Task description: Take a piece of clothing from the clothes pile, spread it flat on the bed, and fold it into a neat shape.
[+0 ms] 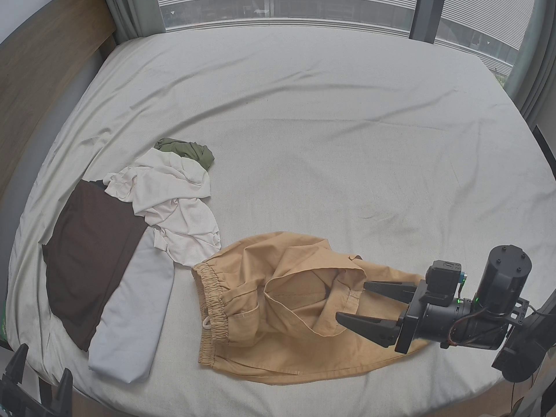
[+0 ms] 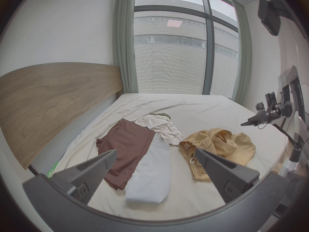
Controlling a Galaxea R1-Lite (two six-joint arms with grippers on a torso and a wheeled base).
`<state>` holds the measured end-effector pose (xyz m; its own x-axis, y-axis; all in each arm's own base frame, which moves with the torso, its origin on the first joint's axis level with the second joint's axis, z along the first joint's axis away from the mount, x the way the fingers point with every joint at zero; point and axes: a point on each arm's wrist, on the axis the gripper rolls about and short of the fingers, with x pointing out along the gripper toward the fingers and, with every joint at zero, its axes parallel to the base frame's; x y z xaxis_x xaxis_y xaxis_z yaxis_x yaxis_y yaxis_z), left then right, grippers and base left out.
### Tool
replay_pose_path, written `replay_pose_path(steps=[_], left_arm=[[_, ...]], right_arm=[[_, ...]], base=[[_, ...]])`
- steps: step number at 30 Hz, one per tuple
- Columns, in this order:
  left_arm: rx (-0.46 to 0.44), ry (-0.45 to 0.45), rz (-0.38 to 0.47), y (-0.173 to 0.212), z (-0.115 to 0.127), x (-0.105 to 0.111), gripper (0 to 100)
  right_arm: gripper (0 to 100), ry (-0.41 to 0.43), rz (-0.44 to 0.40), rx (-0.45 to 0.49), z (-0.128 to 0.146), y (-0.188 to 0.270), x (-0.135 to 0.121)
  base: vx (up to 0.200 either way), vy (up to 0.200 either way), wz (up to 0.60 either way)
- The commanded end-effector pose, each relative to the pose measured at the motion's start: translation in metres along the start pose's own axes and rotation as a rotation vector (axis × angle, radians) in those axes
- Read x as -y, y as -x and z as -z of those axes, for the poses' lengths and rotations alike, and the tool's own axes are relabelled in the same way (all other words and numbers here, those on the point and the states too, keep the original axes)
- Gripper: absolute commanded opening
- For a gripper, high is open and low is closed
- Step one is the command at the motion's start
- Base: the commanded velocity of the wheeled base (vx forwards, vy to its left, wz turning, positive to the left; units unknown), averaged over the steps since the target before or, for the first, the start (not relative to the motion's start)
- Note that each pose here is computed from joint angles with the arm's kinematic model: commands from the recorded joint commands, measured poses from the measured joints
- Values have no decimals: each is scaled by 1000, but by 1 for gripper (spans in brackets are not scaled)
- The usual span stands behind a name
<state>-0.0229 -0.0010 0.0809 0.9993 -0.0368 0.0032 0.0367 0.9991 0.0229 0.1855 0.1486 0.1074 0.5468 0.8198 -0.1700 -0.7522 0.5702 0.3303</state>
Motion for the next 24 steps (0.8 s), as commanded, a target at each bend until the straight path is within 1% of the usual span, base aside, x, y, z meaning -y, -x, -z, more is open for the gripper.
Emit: replay_pose_path(steps=[1, 2, 3, 4, 5, 6, 7, 8, 9, 10, 11, 12, 13, 14, 15, 16, 17, 18, 19, 21, 24], left_arm=[[2, -25, 21, 0, 5, 1, 100], [2, -25, 23, 0, 5, 1, 100], [22, -18, 25, 0, 2, 1, 100], [82, 0, 31, 3, -11, 0, 100], [241, 31, 45, 12, -58, -1, 100], [332, 50, 63, 16, -100, -3, 100], [382, 64, 72, 17, -131, -4, 100], [420, 84, 108, 19, -178, -7, 100], [412, 88, 121, 19, -181, -7, 100], [352, 100, 171, 14, -183, -8, 100], [294, 103, 201, 8, -179, -8, 100], [252, 111, 242, 1, -174, -6, 100], [197, 138, 314, -8, -166, -4, 100], [169, 167, 364, -13, -164, -2, 100], [132, 225, 438, -22, -165, 1, 100], [104, 283, 489, -30, -168, 3, 100], [81, 322, 518, -38, -171, 4, 100], [48, 378, 552, -54, -176, 7, 100], [35, 396, 570, -65, -177, 9, 100], [7, 398, 598, -89, -177, 13, 100], [-69, 402, 657, -115, -164, 19, 100]], right_arm=[[100, 6, 3, 15, -2, 1, -5], [100, 4, 5, 12, -1, 1, -5], [100, 4, 7, 15, -2, 2, -5], [100, 5, 6, 16, -2, 2, -5], [100, 3, 6, 14, -1, 2, -5], [100, 4, 1, 14, -2, 1, -6], [100, 4, -3, 13, -1, 1, -7], [100, 0, -24, 4, 0, -4, -11], [100, -1, -28, 1, 1, -5, -12], [100, -1, -28, 1, 1, -5, -12], [100, -8, -35, -37, 9, -16, -12], [100, -7, -41, -39, 11, -20, -12], [100, -4, -50, -36, 12, -22, -13], [100, -2, -54, -31, 12, -22, -14], [100, 0, -56, -22, 12, -22, -14], [100, 0, -56, -16, 11, -22, -13], [100, -1, -54, -15, 11, -22, -12], [100, -2, -54, -21, 12, -23, -11], [100, -4, -52, -25, 13, -24, -10], [100, -6, -48, -36, 17, -28, -8], [100, -4, -49, -35, 22, -34, -5]], base=[[0, 0, 0], [0, 0, 0], [0, 0, 0], [0, 0, 0], [0, 0, 0], [0, 0, 0], [0, 0, 0], [0, 0, 0], [0, 0, 0], [0, 0, 0], [0, 0, 0], [0, 0, 0], [0, 0, 0], [0, 0, 0], [0, 0, 0], [0, 0, 0], [0, 0, 0], [0, 0, 0], [0, 0, 0], [0, 0, 0], [0, 0, 0]])
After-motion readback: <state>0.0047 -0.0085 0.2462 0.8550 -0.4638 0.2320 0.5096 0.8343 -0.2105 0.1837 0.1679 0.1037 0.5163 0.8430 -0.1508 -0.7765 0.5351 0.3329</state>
